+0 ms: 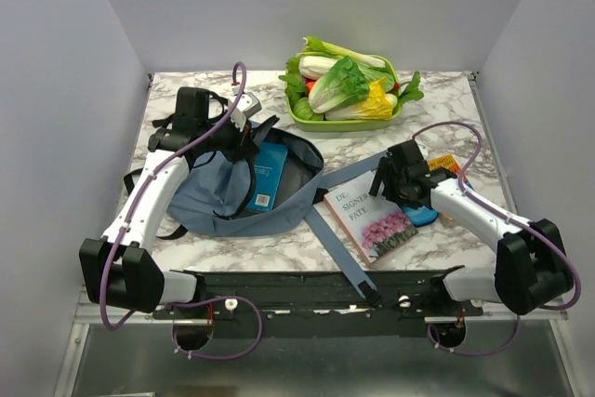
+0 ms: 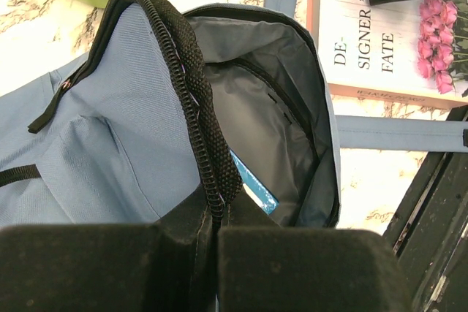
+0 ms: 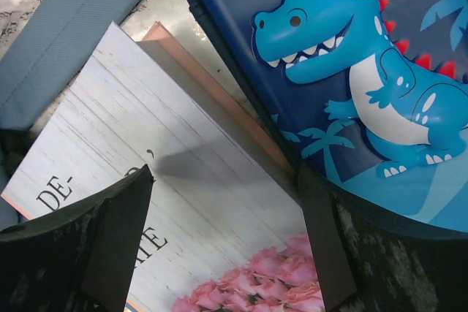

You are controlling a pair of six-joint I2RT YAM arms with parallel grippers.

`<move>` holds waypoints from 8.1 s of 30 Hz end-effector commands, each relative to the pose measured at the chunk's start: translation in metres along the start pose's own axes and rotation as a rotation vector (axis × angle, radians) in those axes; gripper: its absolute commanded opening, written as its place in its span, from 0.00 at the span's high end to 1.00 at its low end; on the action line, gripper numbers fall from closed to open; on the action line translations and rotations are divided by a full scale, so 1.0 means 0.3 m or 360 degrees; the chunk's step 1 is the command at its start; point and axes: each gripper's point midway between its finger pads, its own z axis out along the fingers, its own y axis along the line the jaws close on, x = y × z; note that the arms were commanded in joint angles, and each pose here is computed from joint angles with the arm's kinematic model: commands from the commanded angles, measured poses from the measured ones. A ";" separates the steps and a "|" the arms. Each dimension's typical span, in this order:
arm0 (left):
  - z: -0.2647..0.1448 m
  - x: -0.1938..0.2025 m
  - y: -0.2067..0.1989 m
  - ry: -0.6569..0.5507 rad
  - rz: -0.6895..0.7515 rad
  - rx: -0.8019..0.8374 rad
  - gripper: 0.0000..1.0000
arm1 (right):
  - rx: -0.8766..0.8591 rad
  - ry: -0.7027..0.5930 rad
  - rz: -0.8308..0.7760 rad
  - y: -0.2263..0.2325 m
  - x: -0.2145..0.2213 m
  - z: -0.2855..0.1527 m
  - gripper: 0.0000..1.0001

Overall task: Pack the student bag
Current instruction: Pick up the book from the center of the board, then place the book in the student bag, then adjust the book at the center of the board.

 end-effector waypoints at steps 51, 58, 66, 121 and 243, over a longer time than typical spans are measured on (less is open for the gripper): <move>-0.038 -0.053 -0.029 -0.0035 -0.0024 0.0015 1.00 | -0.0430 0.0089 -0.0012 0.120 0.041 0.097 0.61; -0.035 -0.051 -0.025 -0.0041 -0.0033 0.0003 1.00 | -0.0469 0.0110 0.0005 0.117 0.070 0.085 0.83; -0.024 -0.053 -0.011 -0.0037 -0.0052 -0.0003 1.00 | -0.0550 0.0018 0.0016 0.126 0.022 0.000 0.99; 0.017 -0.026 -0.023 -0.0046 -0.0106 0.0060 0.99 | -0.0883 0.0162 0.0088 0.057 0.265 -0.319 0.99; -0.002 -0.038 -0.089 -0.0066 0.0019 0.0202 0.97 | 0.0957 -0.0001 0.1399 -0.826 -0.260 -0.134 0.01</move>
